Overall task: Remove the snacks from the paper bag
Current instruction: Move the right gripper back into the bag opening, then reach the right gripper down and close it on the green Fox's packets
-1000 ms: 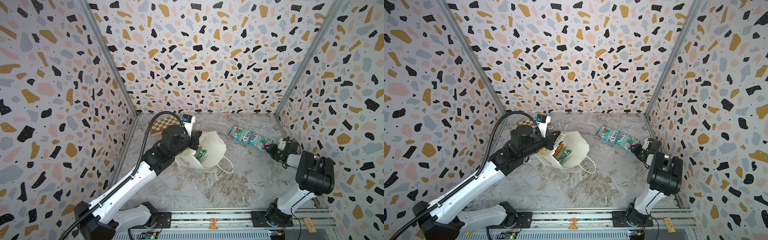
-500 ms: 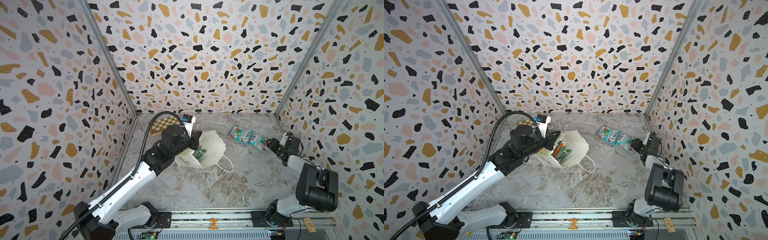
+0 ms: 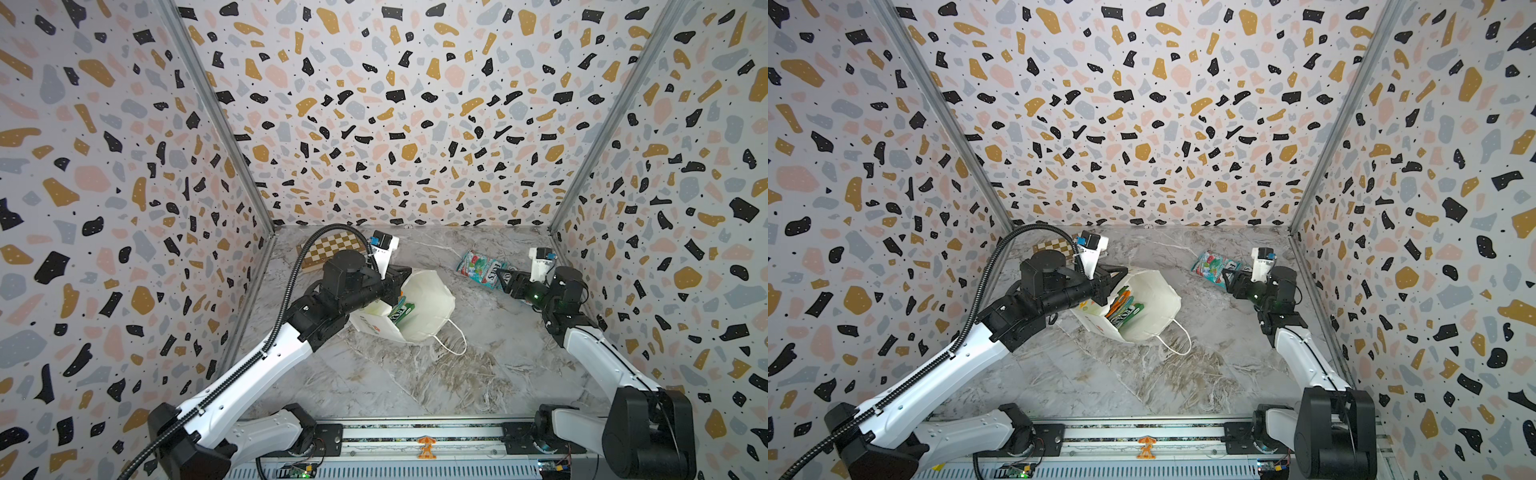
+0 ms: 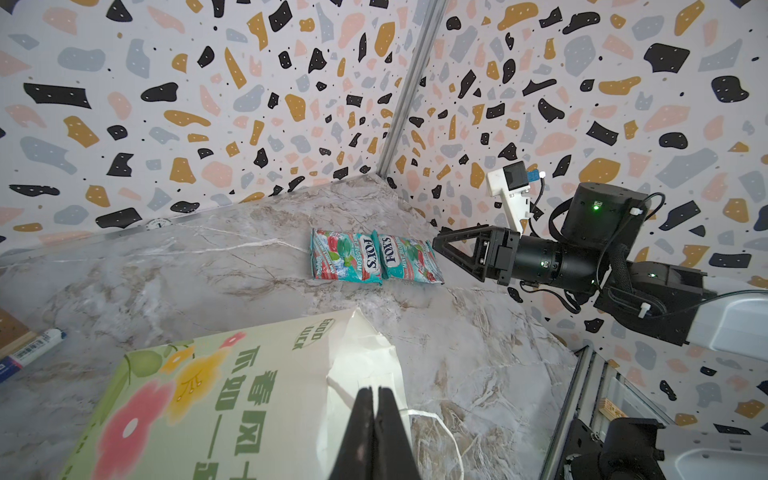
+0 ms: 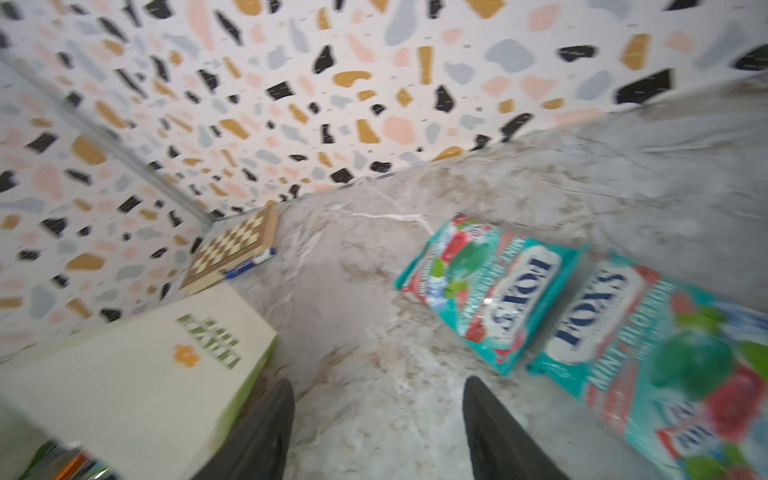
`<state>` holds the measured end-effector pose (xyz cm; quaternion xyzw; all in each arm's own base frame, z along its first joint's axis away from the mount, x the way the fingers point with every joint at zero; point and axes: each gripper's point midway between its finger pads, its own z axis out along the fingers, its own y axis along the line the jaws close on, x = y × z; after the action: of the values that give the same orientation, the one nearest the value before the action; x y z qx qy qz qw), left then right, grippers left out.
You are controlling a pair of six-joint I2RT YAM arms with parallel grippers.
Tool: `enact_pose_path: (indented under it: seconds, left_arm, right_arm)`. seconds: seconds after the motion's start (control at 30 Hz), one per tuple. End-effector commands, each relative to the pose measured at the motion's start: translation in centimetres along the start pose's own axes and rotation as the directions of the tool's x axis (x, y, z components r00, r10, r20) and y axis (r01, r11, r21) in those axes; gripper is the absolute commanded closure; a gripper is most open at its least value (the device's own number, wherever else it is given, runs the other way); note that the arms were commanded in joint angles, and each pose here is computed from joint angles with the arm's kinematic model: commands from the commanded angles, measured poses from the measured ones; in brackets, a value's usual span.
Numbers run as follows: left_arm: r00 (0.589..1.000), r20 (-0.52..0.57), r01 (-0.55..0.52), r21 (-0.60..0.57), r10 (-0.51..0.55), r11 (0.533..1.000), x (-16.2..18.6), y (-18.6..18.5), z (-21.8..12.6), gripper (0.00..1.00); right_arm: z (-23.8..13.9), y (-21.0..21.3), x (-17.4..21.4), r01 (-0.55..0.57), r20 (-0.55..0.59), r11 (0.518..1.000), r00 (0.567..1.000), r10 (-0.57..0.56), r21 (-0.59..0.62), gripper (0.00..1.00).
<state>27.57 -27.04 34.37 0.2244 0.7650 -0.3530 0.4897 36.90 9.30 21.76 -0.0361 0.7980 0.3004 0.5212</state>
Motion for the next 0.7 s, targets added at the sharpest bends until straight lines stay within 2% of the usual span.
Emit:
enact_pose_path:
  seconds: [0.0, 0.23, 0.37, 0.5, 0.67]
  left_arm:
    - [0.999, 0.032, -0.021, 0.057, 0.019, 0.998, -0.7, -1.1, 0.0, 1.00]
    - [1.000, 0.030, -0.008, 0.060, 0.006, 0.998, -0.7, -1.1, 0.4, 1.00]
    - [0.999, 0.035, 0.001, 0.065, -0.004, 0.998, -0.8, -1.2, 0.4, 1.00]
    - [0.999, 0.033, 0.005, 0.068, -0.007, 0.998, -0.8, -1.2, 0.5, 1.00]
    - [0.999, 0.033, 0.008, 0.055, -0.010, 0.998, -0.8, -1.1, 0.5, 1.00]
  right_arm:
    - [-0.3, 5.8, -0.1, 0.092, -0.006, 0.979, 0.995, -0.095, -0.184, 0.34]
    - [-0.5, 15.4, 2.9, 0.135, -0.034, 0.893, 0.986, -0.166, -0.430, 0.34]
    - [-0.4, 19.1, 5.5, 0.141, -0.067, 0.838, 0.976, -0.206, -0.527, 0.35]
    - [0.4, 21.7, 8.2, 0.137, -0.116, 0.804, 0.962, -0.248, -0.579, 0.37]
    - [1.8, 23.2, 11.1, 0.112, -0.186, 0.796, 0.944, -0.272, -0.595, 0.39]
